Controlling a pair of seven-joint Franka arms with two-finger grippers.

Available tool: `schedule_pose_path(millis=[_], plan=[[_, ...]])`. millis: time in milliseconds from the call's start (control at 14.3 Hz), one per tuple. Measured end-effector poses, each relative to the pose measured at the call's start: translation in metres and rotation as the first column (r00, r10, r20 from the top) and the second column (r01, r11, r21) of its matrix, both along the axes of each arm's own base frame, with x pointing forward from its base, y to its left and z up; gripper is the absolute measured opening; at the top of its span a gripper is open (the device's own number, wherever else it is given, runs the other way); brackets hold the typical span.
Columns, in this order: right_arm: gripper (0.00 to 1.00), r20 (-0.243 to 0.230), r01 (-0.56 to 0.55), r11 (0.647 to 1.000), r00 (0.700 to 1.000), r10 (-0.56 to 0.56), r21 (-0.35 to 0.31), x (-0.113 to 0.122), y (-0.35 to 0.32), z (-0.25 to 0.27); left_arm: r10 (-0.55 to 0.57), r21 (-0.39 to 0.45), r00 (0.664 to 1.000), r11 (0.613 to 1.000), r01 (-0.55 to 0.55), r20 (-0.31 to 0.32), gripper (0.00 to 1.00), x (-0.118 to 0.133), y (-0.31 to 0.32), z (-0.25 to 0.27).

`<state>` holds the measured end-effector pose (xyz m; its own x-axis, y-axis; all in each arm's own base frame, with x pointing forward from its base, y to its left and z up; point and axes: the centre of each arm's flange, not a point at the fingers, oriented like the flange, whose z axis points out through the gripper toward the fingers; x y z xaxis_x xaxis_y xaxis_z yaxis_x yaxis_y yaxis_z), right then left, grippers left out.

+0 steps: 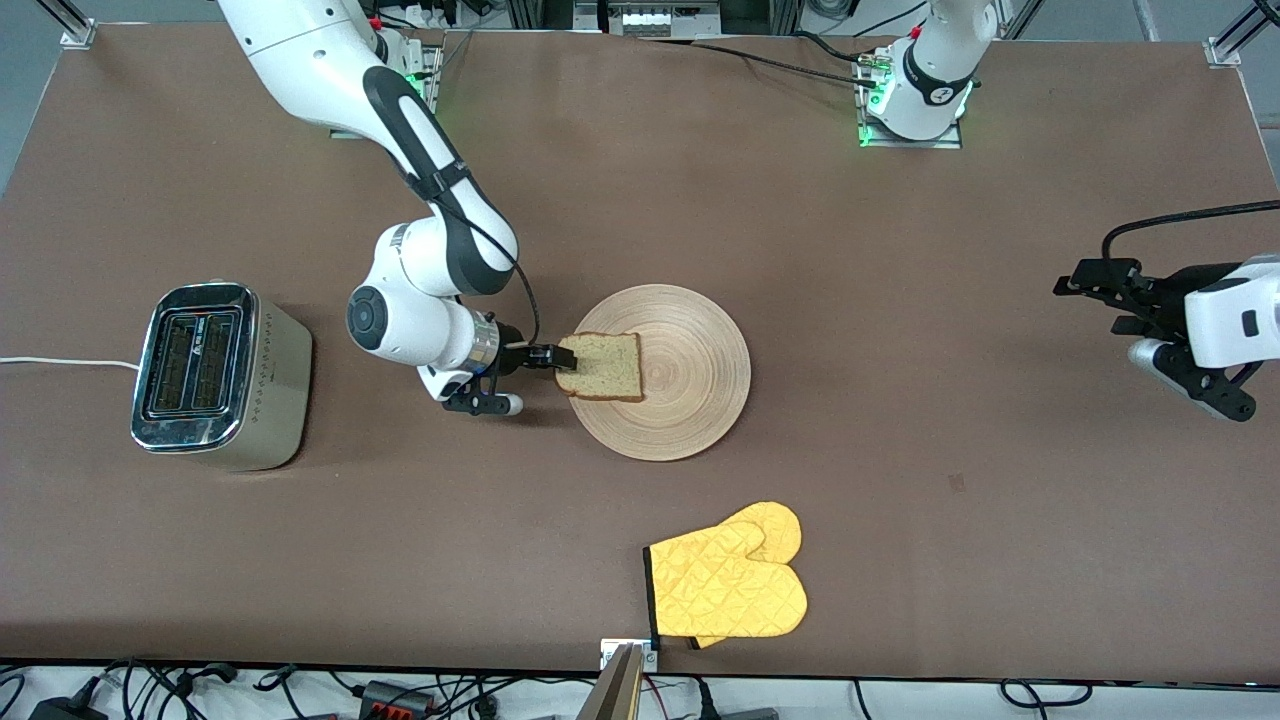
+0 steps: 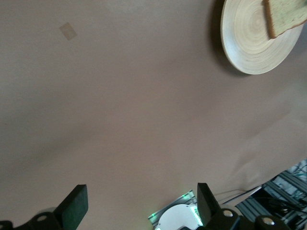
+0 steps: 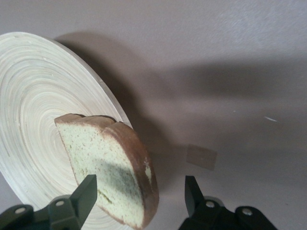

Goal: Move plate and put bread in toaster

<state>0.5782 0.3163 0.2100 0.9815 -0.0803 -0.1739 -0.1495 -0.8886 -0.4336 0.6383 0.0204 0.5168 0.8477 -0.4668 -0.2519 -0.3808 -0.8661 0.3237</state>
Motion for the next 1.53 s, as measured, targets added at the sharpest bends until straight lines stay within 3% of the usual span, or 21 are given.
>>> schedule_pose_path(millis=[279, 419, 488, 558, 628, 837, 977, 1116, 1326, 1535], plan=[[0.79, 0.002, 0.002, 1.000, 1.000, -0.002, -0.002, 0.000, 0.002, -0.003, -0.130, 0.145, 0.991, 0.982, 0.124, 0.033, 1.00, -0.001, -0.057, 0.014], [0.64, 0.001, 0.004, 1.000, 1.000, -0.004, -0.003, 0.000, 0.001, -0.003, -0.170, 0.158, 0.984, 0.975, 0.158, 0.061, 1.00, -0.009, -0.084, 0.023], [0.64, 0.001, 0.004, 1.000, 1.000, -0.004, -0.003, 0.000, 0.001, -0.003, -0.174, 0.167, 0.982, 0.973, 0.160, 0.071, 1.00, -0.015, -0.089, 0.024], [0.58, 0.002, 0.004, 1.000, 1.000, -0.004, -0.002, 0.000, 0.001, -0.003, -0.173, 0.177, 0.982, 0.972, 0.157, 0.075, 1.00, -0.020, -0.089, 0.023], [0.44, 0.006, 0.004, 1.000, 1.000, -0.004, 0.000, 0.001, 0.002, -0.001, -0.166, 0.186, 0.982, 0.971, 0.147, 0.089, 1.00, -0.024, -0.084, 0.022], [0.15, 0.015, 0.007, 1.000, 1.000, -0.007, 0.006, 0.005, 0.004, 0.004, -0.166, 0.219, 0.969, 0.968, 0.124, 0.184, 1.00, -0.037, -0.084, 0.012], [0.10, 0.020, 0.007, 1.000, 1.000, -0.007, 0.009, 0.006, 0.005, 0.006, -0.174, 0.244, 0.956, 0.963, 0.115, 0.236, 1.00, -0.057, -0.090, 0.004], [0.07, 0.026, 0.009, 1.000, 1.000, -0.010, 0.013, 0.009, 0.007, 0.010, -0.126, 0.256, 0.955, 0.965, 0.055, 0.268, 1.00, -0.064, -0.072, 0.009], [0.07, 0.020, -0.002, 1.000, 1.000, 0.002, 0.022, 0.015, 0.009, 0.032, 0.068, 0.262, 0.950, 0.953, -0.153, 0.304, 1.00, -0.060, -0.035, 0.021], [0.07, -0.032, -0.055, 0.997, 0.998, 0.053, -0.053, 0.037, -0.019, 0.084, 0.228, 0.283, 0.931, 0.908, -0.308, 0.283, 1.00, -0.068, -0.042, 0.024]])
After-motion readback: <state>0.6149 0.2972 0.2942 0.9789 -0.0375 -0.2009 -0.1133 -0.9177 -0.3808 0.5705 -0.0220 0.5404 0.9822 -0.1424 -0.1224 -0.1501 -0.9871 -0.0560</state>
